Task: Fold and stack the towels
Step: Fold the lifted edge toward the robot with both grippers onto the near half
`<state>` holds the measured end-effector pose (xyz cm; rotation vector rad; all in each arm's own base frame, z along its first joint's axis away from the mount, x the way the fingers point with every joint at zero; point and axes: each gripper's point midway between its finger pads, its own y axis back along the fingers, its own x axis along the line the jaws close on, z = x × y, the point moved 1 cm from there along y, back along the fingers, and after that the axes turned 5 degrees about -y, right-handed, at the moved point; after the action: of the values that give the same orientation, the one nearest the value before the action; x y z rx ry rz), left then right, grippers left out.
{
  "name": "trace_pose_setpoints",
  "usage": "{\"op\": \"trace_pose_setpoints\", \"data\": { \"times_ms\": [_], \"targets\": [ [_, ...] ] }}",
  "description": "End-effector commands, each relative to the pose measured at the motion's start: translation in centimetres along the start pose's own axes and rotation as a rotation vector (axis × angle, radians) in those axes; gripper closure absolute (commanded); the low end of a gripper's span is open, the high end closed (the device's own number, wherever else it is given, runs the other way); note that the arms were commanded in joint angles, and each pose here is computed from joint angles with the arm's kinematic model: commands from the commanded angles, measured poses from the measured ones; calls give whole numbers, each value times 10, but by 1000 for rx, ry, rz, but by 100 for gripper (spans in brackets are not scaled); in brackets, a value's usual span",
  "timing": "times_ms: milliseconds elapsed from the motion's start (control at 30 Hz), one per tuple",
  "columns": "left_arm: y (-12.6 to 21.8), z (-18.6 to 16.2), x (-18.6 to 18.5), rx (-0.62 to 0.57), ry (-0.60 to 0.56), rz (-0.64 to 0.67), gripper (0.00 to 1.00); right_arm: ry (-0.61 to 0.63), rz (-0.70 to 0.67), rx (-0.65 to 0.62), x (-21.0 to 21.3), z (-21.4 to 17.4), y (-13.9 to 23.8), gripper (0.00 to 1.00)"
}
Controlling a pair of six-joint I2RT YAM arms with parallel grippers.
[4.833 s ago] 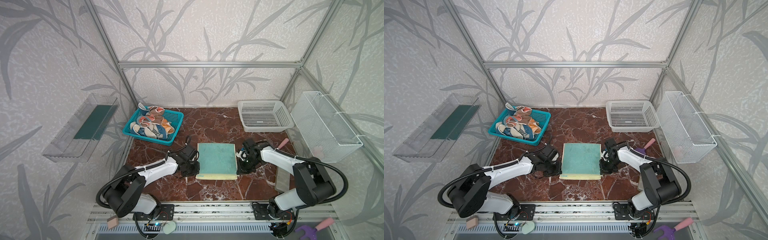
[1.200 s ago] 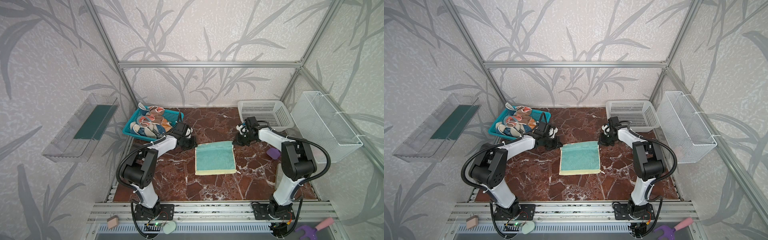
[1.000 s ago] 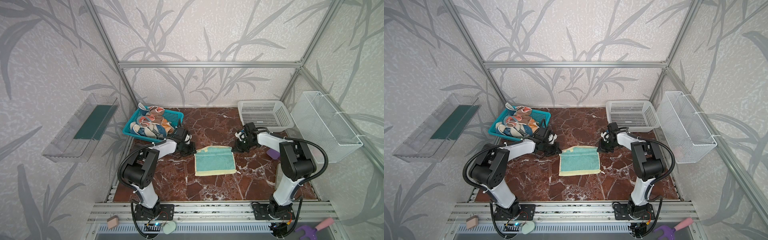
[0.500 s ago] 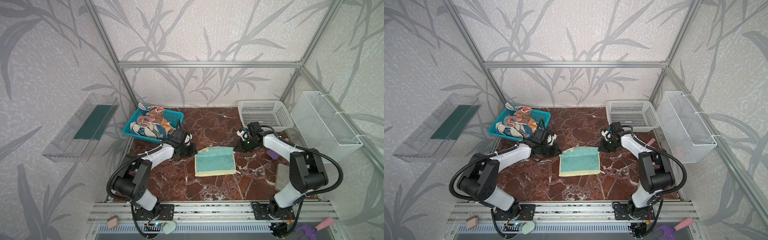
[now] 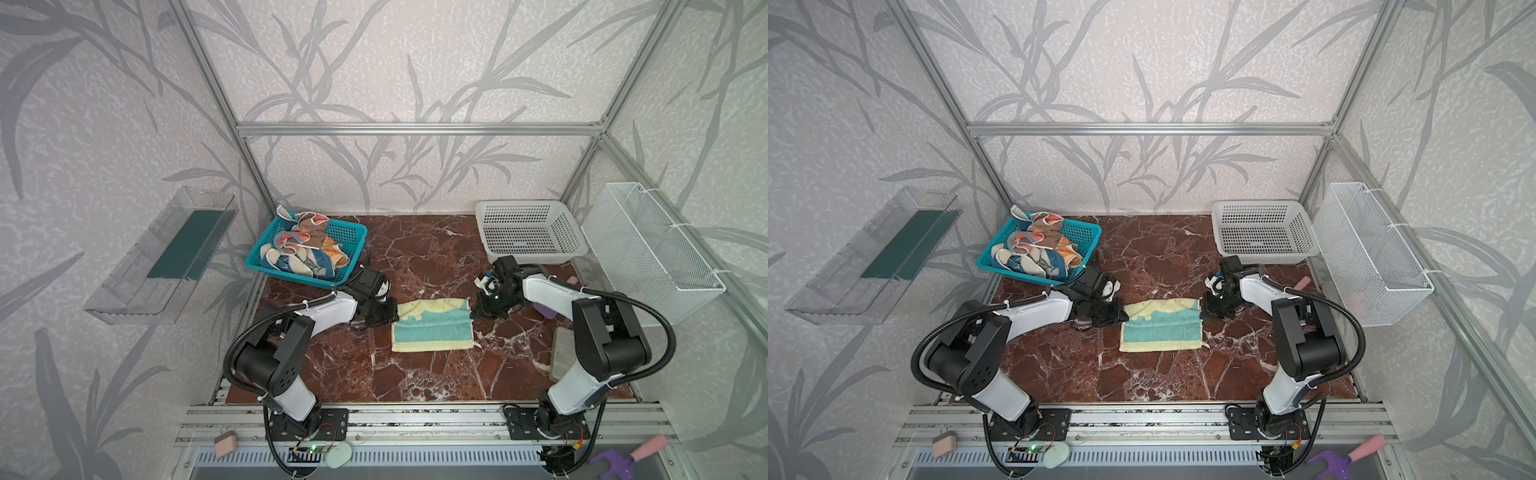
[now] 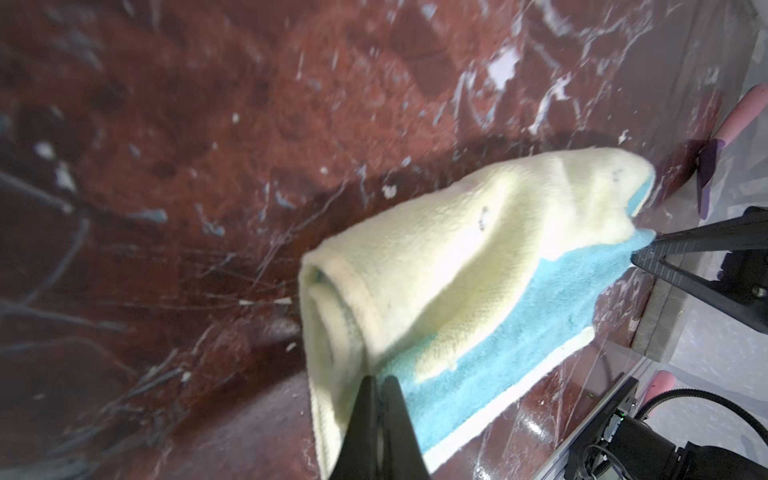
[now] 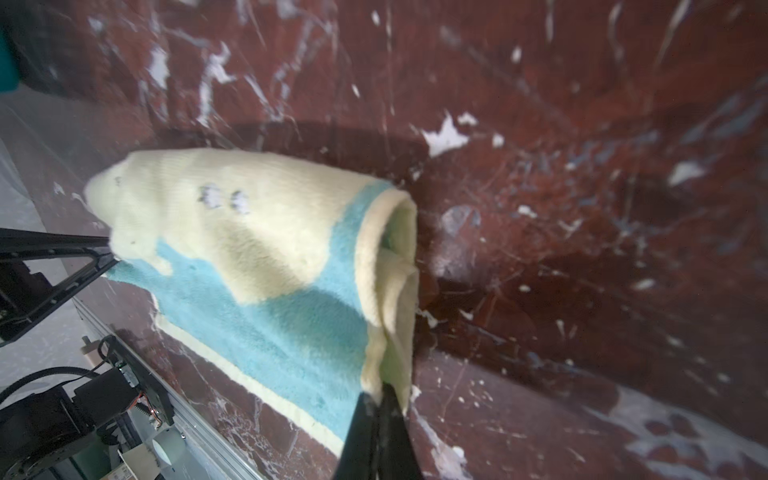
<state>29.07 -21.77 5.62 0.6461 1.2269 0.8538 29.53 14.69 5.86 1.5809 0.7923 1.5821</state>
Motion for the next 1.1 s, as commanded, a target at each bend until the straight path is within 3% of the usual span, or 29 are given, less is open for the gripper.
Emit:
{"op": "trace_pose_setpoints", "data": {
  "times_ms": [0, 167, 467, 633, 833, 1067],
  "targets": [
    [26, 7, -8, -21, -50, 40, 100, 44, -25, -29, 10, -1, 28, 100],
    [37, -10, -8, -20, -65, 62, 100, 20, -15, -31, 11, -22, 39, 100],
    [-8, -72, 16, 57, 26, 54, 100, -106, -18, 26, -11, -69, 1, 100],
    [-16, -70, 19, 55, 41, 51, 100, -110, -43, 40, -18, -67, -11, 100],
    [3, -53, 3, 23, -7, 55, 100, -55, -77, 6, -8, -60, 13, 100],
    [25, -54, -1, -15, -14, 57, 100, -76, -121, 22, -15, -78, 27, 100]
  ]
}}
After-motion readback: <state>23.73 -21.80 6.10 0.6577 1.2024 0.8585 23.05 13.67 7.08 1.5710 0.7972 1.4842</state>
